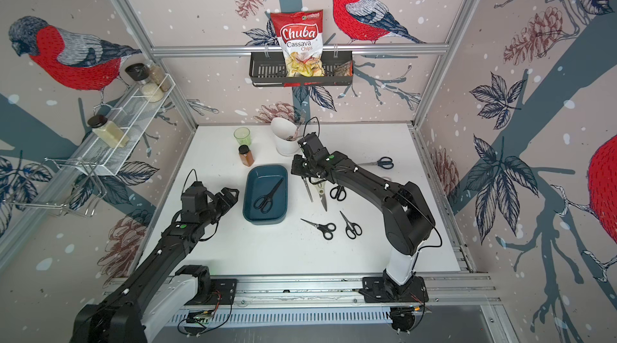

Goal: Put the scissors into the storage box
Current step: Pick up the scissors from the center of the board, then place the scissors in the storage box.

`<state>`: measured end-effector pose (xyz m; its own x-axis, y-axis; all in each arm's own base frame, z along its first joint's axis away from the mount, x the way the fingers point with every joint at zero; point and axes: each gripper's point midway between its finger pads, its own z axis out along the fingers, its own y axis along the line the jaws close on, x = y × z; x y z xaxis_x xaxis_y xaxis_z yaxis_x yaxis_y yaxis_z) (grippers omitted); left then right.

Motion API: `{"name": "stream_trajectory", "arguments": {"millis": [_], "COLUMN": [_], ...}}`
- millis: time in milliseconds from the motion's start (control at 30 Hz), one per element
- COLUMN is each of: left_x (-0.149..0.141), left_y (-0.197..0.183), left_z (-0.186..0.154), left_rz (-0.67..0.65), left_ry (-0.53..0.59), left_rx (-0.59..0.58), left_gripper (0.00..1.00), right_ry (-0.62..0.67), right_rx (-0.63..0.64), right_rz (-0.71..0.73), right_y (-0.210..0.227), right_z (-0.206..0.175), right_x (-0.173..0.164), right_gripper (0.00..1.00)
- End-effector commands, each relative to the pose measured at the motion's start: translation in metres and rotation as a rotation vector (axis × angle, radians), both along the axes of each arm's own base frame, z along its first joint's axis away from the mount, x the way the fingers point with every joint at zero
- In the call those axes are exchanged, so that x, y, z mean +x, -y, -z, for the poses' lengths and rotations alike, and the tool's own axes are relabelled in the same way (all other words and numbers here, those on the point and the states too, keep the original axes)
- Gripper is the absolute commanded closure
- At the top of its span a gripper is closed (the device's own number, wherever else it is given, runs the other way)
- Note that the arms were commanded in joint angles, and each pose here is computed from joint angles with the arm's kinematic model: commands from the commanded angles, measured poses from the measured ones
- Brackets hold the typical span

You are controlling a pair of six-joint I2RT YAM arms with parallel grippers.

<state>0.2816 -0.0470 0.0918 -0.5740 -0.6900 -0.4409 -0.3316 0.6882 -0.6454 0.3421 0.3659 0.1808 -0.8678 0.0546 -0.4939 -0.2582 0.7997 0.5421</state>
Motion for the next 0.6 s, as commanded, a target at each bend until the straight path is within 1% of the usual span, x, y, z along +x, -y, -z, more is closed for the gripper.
{"name": "stream_trajectory", "arguments": {"millis": [0,167,300,400,567], "left_x": [0.002,-0.006,-0.007,-0.006,-0.003], "left_y": [-0.001,-0.003,-0.004,-0.004,-0.003], "left_z": [0.003,0.014,0.010,0.003,-0.016], "left_rz": [0.003,-0.001,-0.009,-0.025,-0.029], "left_ry": [0.019,-0.011,-0.004,0.014,0.058], "left_rx": [0.002,0.007,0.004,-0.024,-0.047], "left_gripper": [0.13,0.13,0.12,0.12,0.13], "right_ry": [0.016,0.023,-0.005,-0.047,-0.105], "right_rx": [0.117,0.253,0.319,0.335,0.306], "right_rz": [-0.033,-0.075,-0.093,-0.089,-0.043], "right_y": [-0.029,-0.071,-0.100,-0.115,-0.123], "right_z": [-0.025,-0.036,-0.027,-0.009,0.027], "right_x": [-0.003,-0.011,-0.014,-0.013,-0.005], "right_gripper": [1.00,1.00,1.00,1.00,1.00]}}
